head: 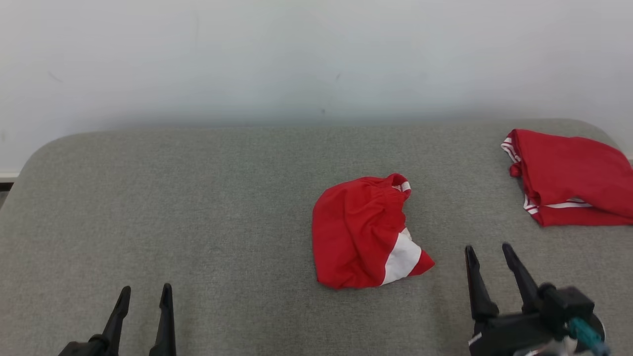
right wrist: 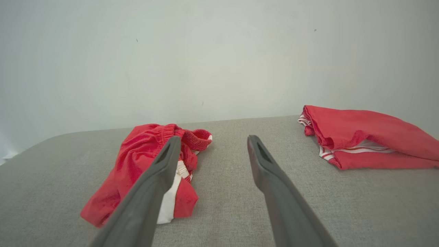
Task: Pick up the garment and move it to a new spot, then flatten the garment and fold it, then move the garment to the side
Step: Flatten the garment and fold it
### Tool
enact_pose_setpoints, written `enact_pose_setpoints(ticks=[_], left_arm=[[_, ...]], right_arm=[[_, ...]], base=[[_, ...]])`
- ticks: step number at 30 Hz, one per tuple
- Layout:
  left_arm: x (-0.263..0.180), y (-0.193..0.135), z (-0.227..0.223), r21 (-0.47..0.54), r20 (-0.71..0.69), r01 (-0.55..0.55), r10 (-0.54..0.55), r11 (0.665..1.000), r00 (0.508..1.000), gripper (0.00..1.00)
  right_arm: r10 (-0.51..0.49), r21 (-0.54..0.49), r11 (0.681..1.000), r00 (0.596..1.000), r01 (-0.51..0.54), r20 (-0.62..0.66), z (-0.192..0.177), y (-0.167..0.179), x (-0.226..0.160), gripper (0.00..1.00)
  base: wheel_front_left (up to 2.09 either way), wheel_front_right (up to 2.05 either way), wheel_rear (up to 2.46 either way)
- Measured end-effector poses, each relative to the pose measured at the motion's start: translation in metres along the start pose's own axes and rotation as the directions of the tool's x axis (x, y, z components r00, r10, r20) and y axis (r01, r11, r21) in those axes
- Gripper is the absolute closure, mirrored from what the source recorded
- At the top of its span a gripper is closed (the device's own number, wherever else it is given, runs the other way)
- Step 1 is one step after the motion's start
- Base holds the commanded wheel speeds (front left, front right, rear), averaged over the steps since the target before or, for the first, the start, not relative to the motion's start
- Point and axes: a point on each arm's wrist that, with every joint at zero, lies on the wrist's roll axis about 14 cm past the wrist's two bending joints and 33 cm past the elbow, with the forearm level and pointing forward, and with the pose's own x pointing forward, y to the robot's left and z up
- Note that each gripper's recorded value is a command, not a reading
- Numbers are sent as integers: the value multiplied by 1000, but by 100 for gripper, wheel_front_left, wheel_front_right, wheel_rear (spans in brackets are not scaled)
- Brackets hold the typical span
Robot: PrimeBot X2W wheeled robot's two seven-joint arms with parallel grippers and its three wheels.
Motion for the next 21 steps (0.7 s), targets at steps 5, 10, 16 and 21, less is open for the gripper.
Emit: enact_pose_setpoints(ticks=[5,10,16,21], left_arm=[[2,1,-3,-8,-6,-8,8,1000,1000,0],[3,6,-7,-14,-17,-31,31,999,999,0],[2,18,-12,-12,-35,-76,75,997,997,0],[-2,27,-19,-8,-56,-108,107,994,993,0]], right_arm=[[54,-43,998,999,-54,-4,8,5,33,0],[96,-79,992,993,-101,-71,-3,8,62,0],[140,-67,985,969,-156,-202,-40,20,85,0],[156,3,986,933,-164,-325,-85,31,80,0]], base=[[0,0,0],[0,0,0],[0,0,0],[0,0,0]])
